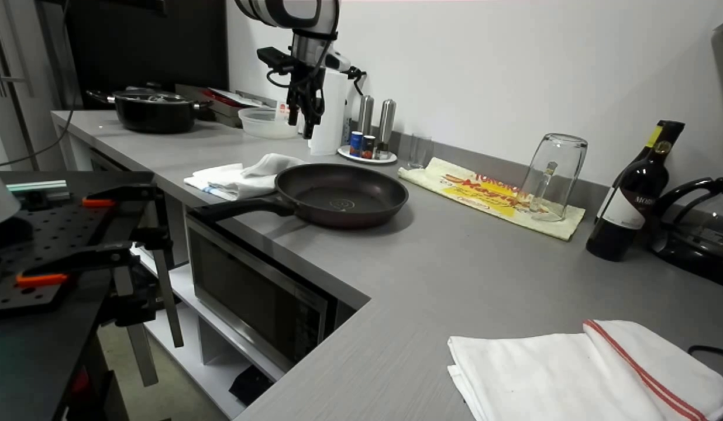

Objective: Wipe the pan with the towel

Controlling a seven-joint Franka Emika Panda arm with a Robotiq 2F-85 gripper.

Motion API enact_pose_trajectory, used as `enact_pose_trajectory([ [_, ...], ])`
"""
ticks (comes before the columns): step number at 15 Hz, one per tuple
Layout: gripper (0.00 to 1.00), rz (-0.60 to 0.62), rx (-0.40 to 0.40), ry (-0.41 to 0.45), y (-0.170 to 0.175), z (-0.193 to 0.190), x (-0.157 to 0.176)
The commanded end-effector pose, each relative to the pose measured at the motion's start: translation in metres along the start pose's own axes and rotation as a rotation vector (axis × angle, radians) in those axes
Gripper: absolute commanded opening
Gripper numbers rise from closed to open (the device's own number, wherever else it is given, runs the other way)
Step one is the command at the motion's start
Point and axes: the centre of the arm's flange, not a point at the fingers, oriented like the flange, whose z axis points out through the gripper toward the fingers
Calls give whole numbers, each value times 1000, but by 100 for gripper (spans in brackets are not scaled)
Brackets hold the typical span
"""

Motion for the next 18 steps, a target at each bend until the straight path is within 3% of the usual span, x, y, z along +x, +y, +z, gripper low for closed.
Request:
enact_pose_trajectory([
  [1, 100, -1, -6, -5, -11, 30, 9],
  [12, 100, -67, -1, -74, -64, 70, -18],
  [18, 100, -114, -17, -23, -67, 94, -18],
])
